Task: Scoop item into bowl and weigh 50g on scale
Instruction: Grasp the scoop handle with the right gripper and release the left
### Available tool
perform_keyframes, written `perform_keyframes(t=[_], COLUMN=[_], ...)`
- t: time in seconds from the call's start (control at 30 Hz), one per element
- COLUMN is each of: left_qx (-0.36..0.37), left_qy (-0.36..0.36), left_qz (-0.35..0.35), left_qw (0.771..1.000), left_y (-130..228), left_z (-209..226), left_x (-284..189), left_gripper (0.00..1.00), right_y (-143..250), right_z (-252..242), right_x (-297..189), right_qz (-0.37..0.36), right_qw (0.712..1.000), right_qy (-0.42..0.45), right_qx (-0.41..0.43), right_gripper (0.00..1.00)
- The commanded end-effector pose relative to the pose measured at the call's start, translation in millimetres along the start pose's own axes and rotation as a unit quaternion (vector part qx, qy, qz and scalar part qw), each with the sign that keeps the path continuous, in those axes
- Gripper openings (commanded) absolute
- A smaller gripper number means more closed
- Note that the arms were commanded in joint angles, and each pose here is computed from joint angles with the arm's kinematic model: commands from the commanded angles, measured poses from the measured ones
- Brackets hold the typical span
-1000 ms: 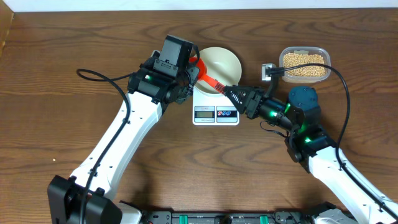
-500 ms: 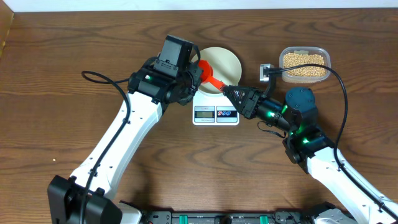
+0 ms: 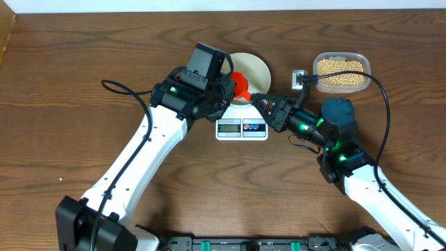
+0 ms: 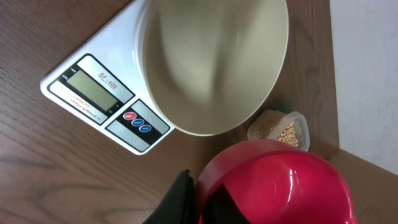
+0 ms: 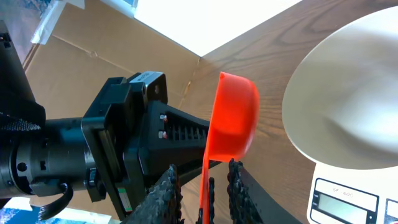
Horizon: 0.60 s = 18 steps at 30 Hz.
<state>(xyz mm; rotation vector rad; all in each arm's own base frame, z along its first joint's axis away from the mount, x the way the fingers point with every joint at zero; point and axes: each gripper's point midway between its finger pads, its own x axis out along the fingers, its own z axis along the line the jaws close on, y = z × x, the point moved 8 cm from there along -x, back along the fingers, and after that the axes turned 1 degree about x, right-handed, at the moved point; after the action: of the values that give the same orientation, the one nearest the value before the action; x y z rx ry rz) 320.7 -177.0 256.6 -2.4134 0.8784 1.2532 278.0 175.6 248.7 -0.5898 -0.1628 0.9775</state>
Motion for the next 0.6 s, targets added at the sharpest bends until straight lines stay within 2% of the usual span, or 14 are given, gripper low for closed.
perform_keyframes(t=[0.0, 0.17, 0.57], left_qx=[-0.003, -0.003, -0.002], left_qy=[0.0, -0.001, 0.009], left_qz=[-0.012, -0.023, -0.029], left_qw=[1.0, 1.0, 1.0], left_y=[-2.4, -4.3, -5.5], left_z=[-1.5, -1.5, -4.8], left_x=[0.0, 0.0, -0.1], left_gripper=[0.07, 0.08, 0.07], right_y=[-4.6, -4.1, -1.8], right_z=[7.4, 6.9, 5.6], right_x=[1.6, 1.6, 2.0], right_qz=[-0.007, -0.006, 0.0], right_qw=[1.0, 1.0, 1.0], right_qy=[-0.007, -0.006, -0.002], right_qx=[-0.004, -0.003, 0.0], right_gripper=[0.24, 0.2, 0.17])
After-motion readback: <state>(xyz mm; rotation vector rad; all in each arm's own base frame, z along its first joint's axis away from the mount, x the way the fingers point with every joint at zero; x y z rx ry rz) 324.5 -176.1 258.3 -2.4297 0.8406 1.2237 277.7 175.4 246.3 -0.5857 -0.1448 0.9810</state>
